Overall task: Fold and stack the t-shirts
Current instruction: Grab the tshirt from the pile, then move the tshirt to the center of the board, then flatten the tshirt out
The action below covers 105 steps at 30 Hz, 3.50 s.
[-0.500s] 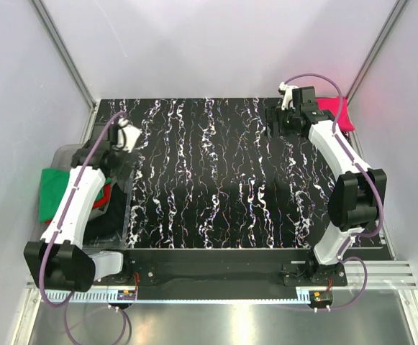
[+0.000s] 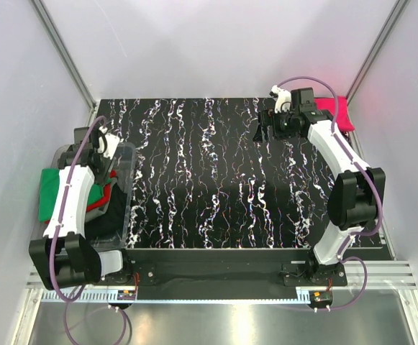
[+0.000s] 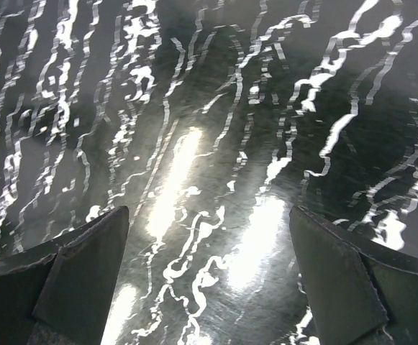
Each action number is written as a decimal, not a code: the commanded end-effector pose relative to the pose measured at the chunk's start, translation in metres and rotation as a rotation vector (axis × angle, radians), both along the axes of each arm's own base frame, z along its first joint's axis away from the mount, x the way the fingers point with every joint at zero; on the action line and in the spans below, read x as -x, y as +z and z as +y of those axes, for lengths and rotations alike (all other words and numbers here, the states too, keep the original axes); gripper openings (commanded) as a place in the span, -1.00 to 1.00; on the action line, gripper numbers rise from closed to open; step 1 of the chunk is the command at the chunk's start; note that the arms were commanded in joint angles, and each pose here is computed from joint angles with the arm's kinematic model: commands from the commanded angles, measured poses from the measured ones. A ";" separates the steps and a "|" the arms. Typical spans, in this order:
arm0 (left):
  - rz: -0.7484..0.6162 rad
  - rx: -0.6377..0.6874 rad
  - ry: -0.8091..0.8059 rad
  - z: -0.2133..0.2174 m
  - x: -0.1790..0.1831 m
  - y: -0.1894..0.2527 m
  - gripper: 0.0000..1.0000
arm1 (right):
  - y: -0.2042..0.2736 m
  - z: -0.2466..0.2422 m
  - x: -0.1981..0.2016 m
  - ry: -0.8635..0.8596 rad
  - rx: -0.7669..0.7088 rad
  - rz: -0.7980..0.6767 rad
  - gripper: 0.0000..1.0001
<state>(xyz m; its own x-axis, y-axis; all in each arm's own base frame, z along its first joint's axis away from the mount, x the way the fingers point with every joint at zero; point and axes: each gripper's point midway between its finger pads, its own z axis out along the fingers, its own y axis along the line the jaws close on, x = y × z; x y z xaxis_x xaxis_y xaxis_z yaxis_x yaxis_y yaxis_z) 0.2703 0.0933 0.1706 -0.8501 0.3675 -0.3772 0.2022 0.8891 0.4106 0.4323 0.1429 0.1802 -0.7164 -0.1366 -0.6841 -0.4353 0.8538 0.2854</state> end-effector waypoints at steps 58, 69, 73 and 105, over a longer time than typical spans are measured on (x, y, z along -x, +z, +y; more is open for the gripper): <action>-0.032 0.708 -0.690 -0.290 -0.072 0.069 -0.10 | 0.052 -0.036 0.000 -0.072 0.180 -0.230 0.99; -0.157 0.583 -0.526 -0.230 -0.085 0.060 -0.01 | -0.025 0.054 0.101 0.797 0.360 -0.424 0.56; -0.198 0.548 -0.528 -0.223 -0.084 0.074 -0.01 | -0.070 0.089 0.120 1.044 0.420 -0.539 0.41; -0.307 0.531 -0.452 -0.191 -0.084 0.102 0.01 | -0.002 0.118 0.096 1.015 0.519 -0.680 -1.00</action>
<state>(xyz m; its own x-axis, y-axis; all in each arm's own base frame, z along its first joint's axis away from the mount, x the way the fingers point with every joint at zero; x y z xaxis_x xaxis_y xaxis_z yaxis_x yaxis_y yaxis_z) 0.3409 -0.1006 0.2410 -0.5669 0.3708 -0.7356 0.5542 0.8323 -0.0076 0.3197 0.2456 0.0757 0.2069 -0.8332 -0.5127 -0.9494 -0.0445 -0.3108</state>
